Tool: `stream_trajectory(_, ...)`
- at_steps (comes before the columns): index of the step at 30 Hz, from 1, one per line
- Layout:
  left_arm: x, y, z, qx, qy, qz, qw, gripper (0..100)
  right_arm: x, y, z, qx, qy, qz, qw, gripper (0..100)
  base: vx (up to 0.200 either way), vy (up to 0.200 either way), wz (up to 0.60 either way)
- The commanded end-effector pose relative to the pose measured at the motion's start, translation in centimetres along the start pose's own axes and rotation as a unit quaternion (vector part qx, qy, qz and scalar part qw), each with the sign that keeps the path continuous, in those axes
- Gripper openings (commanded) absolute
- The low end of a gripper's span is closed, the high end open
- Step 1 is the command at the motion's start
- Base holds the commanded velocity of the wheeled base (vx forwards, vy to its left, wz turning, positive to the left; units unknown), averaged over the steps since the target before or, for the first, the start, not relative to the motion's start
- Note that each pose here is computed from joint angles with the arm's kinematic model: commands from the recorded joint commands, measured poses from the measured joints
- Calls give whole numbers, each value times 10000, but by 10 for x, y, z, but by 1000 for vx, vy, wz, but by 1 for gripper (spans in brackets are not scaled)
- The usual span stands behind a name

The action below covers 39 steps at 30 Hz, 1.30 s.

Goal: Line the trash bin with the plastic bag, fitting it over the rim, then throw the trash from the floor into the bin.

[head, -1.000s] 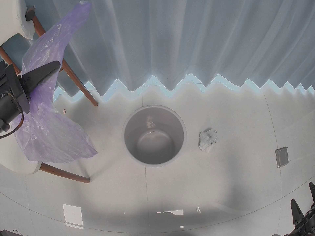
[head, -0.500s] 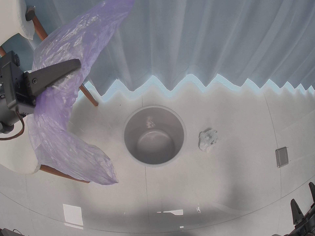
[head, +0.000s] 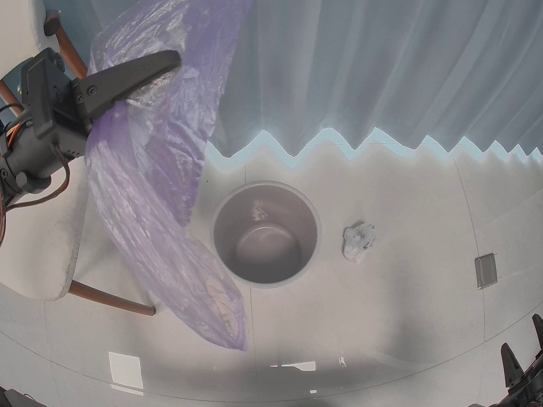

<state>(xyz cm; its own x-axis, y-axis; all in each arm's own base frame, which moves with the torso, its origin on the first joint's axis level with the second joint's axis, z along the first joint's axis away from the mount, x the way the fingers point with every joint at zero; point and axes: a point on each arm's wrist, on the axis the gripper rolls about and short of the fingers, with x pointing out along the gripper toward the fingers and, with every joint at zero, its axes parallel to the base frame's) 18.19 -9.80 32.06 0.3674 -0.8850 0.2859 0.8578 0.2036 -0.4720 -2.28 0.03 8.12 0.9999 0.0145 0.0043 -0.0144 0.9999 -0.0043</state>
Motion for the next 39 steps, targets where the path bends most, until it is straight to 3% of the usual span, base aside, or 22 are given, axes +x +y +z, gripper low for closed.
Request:
stream_trajectory(1,14,2,1,-223,81,-169,9996,0,0,0,-5,-2,-2,4,10000,100,0,0,0)
stream_trajectory(8,18,-9,9,-653,35,-399,9971,0,0,0,-5,-2,-2,4,10000,100,0,0,0)
stream_trajectory(18,8,14,2,-734,292,-152,9968,0,0,0,-5,-2,-2,4,10000,100,0,0,0)
stream_trajectory(39,7,42,-17,-725,262,-35,9970,0,0,0,-5,-2,-2,4,10000,100,0,0,0)
